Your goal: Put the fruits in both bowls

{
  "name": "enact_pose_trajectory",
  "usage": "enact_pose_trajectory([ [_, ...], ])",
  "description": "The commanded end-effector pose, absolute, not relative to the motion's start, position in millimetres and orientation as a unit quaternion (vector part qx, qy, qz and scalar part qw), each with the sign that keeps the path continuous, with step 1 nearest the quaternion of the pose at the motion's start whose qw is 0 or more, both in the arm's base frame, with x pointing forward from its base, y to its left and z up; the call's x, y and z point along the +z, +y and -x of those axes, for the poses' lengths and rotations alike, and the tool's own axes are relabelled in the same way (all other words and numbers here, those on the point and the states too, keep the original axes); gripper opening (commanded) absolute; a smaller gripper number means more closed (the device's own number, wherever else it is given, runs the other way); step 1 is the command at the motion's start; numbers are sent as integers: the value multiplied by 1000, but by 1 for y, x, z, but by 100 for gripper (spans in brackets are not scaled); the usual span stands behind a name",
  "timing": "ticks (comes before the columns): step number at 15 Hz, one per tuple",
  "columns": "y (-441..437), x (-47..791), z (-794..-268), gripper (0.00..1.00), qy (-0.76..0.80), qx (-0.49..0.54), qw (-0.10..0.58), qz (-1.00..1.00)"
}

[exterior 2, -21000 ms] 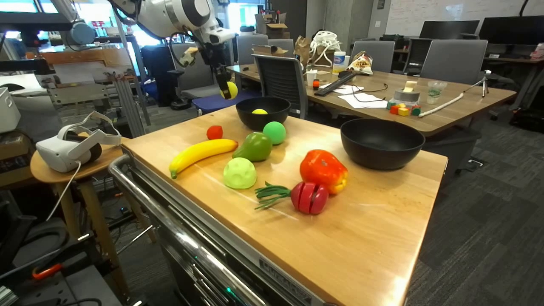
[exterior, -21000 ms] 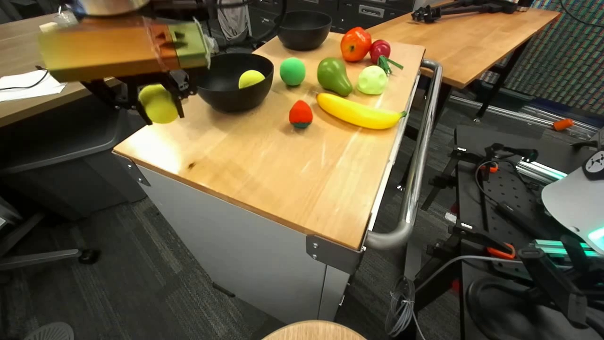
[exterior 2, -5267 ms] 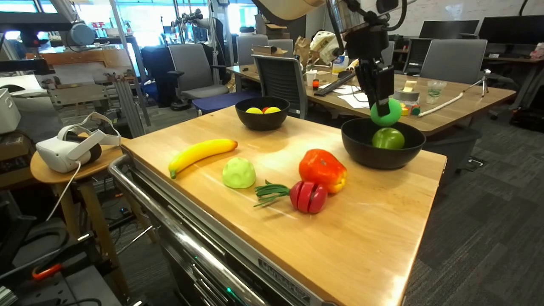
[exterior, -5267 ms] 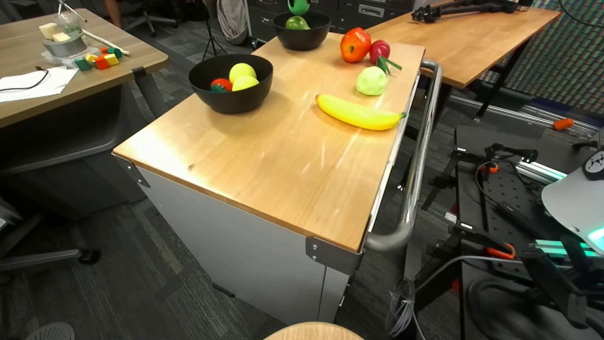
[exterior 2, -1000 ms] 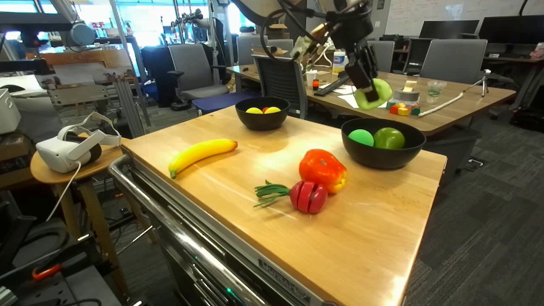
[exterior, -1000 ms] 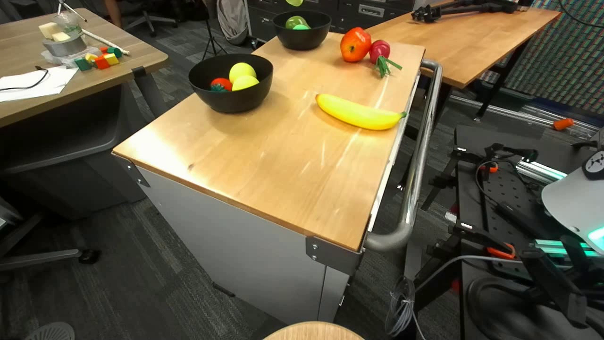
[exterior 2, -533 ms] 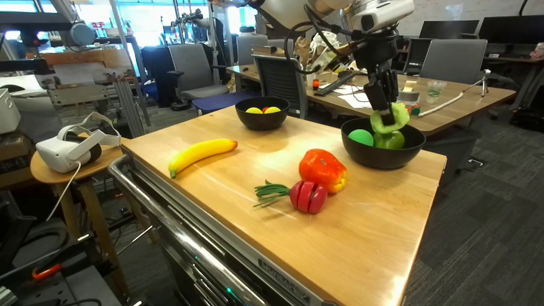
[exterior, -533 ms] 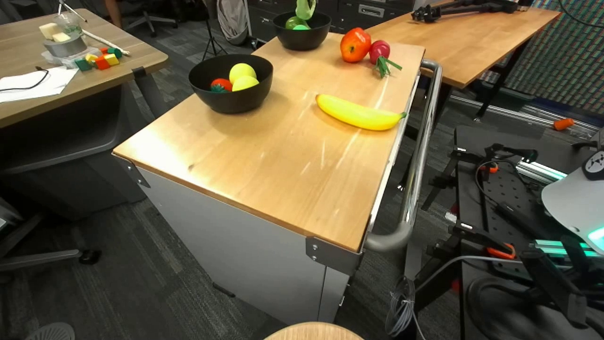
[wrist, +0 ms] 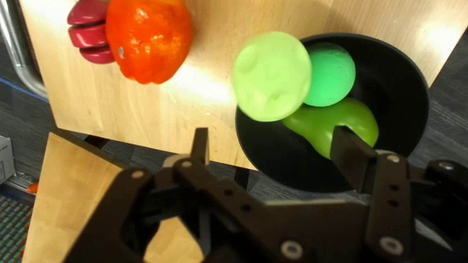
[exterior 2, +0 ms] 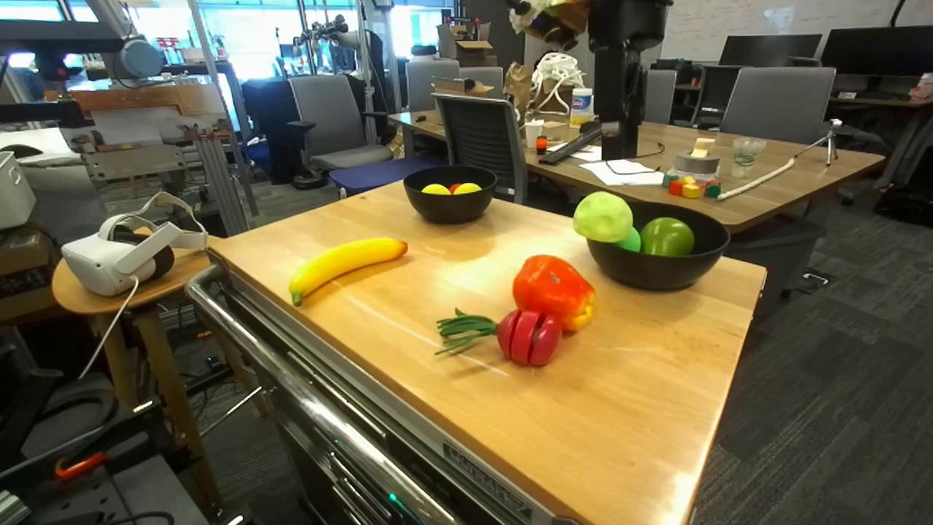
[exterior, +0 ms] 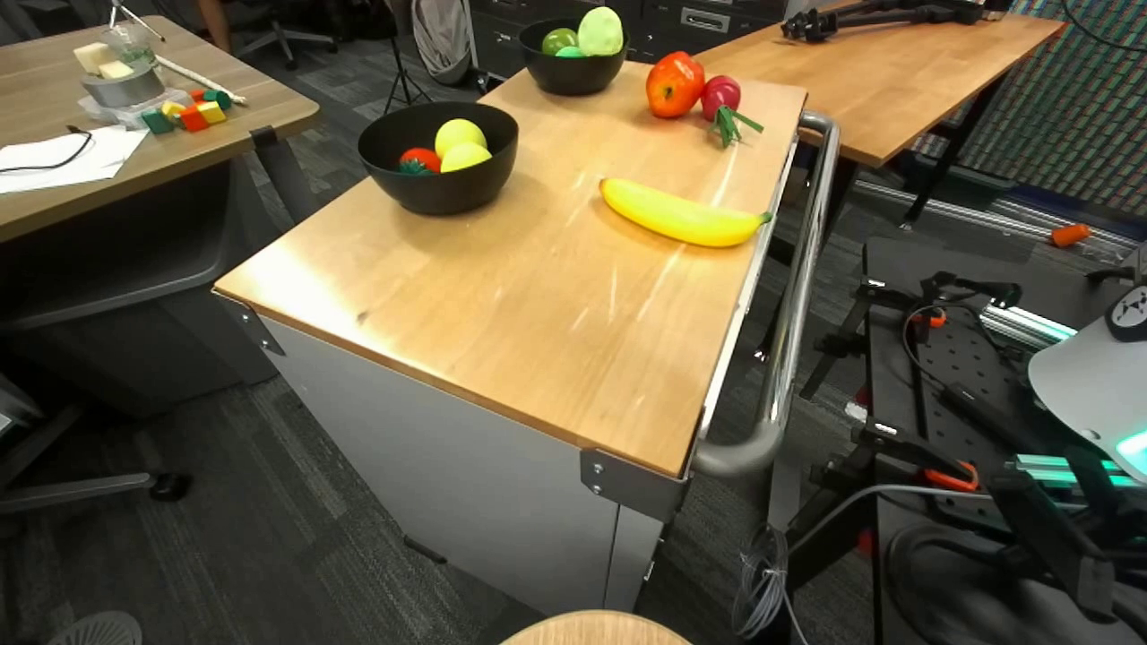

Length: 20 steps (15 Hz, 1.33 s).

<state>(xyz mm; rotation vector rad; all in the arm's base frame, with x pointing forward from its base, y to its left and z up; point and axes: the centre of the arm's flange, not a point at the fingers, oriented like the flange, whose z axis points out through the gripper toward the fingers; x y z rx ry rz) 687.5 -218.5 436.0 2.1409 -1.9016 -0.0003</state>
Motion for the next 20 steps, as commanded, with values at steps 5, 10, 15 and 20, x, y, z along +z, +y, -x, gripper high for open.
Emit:
enact_pose_trajectory([
  [5, -227, 456, -691, 100, -670, 12, 115, -734],
  [10, -228, 480, -654, 100, -642, -52, 52, -763],
  [15, -246, 519, -601, 100, -617, -48, -67, -783],
  [20, -254, 523, -617, 100, -627, -49, -47, -776],
])
